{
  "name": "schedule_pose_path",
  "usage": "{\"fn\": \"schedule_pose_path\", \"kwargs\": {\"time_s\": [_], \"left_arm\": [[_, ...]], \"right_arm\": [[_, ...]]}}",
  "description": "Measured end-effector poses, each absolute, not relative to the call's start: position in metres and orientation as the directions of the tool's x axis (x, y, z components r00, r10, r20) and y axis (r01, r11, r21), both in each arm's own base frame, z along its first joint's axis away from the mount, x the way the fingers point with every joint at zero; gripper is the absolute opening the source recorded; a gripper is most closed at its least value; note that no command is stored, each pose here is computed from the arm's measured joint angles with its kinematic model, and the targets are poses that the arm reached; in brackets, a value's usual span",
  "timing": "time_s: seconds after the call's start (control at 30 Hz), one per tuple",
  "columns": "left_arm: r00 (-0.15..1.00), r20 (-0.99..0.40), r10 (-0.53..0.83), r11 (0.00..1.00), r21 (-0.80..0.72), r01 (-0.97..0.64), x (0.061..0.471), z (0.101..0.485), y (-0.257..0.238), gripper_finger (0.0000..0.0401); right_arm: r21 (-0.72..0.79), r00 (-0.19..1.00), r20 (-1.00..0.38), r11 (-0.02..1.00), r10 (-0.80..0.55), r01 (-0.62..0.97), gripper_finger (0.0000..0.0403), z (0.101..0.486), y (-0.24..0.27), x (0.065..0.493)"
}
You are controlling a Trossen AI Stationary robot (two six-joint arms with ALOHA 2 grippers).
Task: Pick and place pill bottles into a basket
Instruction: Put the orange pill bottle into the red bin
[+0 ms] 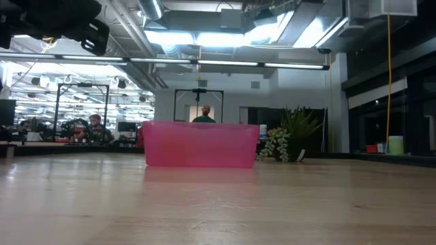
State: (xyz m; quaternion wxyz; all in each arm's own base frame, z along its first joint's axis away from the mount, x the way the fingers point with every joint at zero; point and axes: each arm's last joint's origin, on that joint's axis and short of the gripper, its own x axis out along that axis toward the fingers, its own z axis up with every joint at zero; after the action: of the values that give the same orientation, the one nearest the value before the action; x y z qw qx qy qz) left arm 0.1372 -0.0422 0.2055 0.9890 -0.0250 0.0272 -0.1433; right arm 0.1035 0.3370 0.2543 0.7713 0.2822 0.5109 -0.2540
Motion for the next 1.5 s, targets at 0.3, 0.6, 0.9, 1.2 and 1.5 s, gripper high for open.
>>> {"fn": "schedule_pose_path", "kwargs": {"time_s": [0.3, 0.6, 0.9, 1.2, 1.5], "left_arm": [[0.957, -0.052, -0.285, 0.958, -0.049, 0.283, 0.137, 0.205, -0.042, 0.0003], [0.957, -0.052, -0.285, 0.958, -0.050, 0.283, 0.137, 0.205, -0.042, 0.0004], [0.957, -0.054, -0.285, 0.958, -0.050, 0.283, 0.137, 0.205, -0.042, 0.0007], [0.956, -0.065, -0.285, 0.958, -0.065, 0.281, 0.137, 0.204, -0.042, 0.0003], [0.958, -0.065, -0.279, 0.959, -0.065, 0.275, 0.137, 0.204, -0.042, 0.0007]], "right_arm": [[0.200, 0.351, -0.932, 0.677, -0.092, 0.708, 0.0105, 0.254, 0.338, 0.104], [0.173, 0.317, -0.944, 0.678, -0.092, 0.714, 0.0244, 0.251, 0.337, 0.102], [0.128, 0.296, -0.945, 0.678, -0.137, 0.724, 0.0303, 0.235, 0.332, 0.100], [0.109, 0.271, -0.951, 0.662, -0.147, 0.742, 0.0304, 0.208, 0.326, 0.098], [0.126, 0.271, -0.955, 0.656, -0.124, 0.744, 0.0304, 0.186, 0.323, 0.097]]}}
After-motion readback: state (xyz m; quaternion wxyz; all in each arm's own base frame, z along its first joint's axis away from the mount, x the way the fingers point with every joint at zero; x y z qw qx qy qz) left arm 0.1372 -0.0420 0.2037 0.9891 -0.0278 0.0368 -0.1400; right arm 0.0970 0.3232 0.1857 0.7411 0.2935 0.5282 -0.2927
